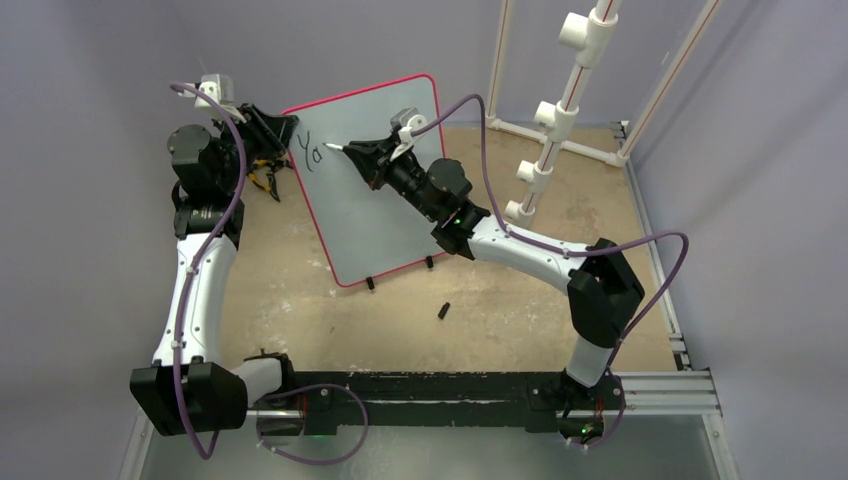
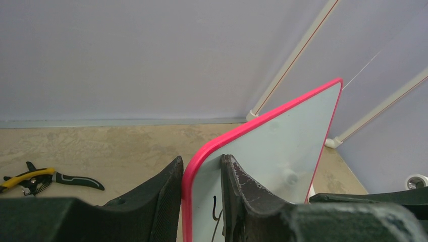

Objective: Write a sentence on the whiteboard

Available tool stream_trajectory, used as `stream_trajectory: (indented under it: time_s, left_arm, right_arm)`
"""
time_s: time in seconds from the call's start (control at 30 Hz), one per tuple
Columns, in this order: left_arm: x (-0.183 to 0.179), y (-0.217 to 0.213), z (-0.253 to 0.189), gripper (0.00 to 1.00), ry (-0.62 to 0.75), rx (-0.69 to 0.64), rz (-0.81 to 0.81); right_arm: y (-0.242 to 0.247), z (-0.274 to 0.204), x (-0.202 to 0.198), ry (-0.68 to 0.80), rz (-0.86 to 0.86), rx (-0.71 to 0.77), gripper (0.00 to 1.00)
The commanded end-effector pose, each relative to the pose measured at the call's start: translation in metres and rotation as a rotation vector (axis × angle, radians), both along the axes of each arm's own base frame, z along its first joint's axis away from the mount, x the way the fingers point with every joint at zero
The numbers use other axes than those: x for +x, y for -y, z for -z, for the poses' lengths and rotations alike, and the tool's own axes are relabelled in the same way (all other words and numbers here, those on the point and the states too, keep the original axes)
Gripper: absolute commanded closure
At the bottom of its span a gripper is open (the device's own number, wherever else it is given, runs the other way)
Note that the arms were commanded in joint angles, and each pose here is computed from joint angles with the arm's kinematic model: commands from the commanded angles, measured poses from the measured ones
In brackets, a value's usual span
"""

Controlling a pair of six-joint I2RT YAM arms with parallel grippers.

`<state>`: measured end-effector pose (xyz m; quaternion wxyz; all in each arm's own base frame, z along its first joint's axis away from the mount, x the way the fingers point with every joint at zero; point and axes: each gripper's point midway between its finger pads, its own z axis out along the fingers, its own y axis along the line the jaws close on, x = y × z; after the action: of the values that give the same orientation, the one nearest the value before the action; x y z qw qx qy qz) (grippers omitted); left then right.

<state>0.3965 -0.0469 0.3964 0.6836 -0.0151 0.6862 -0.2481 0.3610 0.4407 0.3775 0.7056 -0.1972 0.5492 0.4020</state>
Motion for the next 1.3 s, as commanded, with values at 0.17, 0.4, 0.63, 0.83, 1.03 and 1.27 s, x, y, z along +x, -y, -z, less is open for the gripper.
stream_trajectory:
  time_s: [0.17, 0.4, 0.63, 0.83, 1.03, 1.27]
  left_arm:
    - [-0.001, 0.004, -0.003, 0.7, 0.014, 0.009, 0.032]
    - [-0.001, 0.004, -0.003, 0.7, 0.013, 0.008, 0.03]
    - [-0.001, 0.004, -0.003, 0.7, 0.014, 0.008, 0.031]
    - [-0.001, 0.003, -0.002, 0.7, 0.012, 0.008, 0.03]
    - [-0.001, 0.003, -0.003, 0.7, 0.014, 0.008, 0.031]
    - [-0.001, 0.003, -0.003, 0.7, 0.015, 0.008, 0.031]
  right_arm:
    - [0.012, 0.019, -0.001, -0.032, 0.019, -0.024, 1.0]
    - [0.02, 0.021, -0.002, -0.047, 0.046, -0.024, 1.0]
    - [0.027, -0.004, 0.0, -0.006, 0.079, 0.013, 1.0]
    - [0.027, -0.018, 0.005, 0.02, 0.095, 0.03, 1.0]
    - [0.028, -0.028, 0.01, 0.037, 0.102, 0.047, 1.0]
    - [0.026, -0.027, 0.013, 0.038, 0.095, 0.038, 1.0]
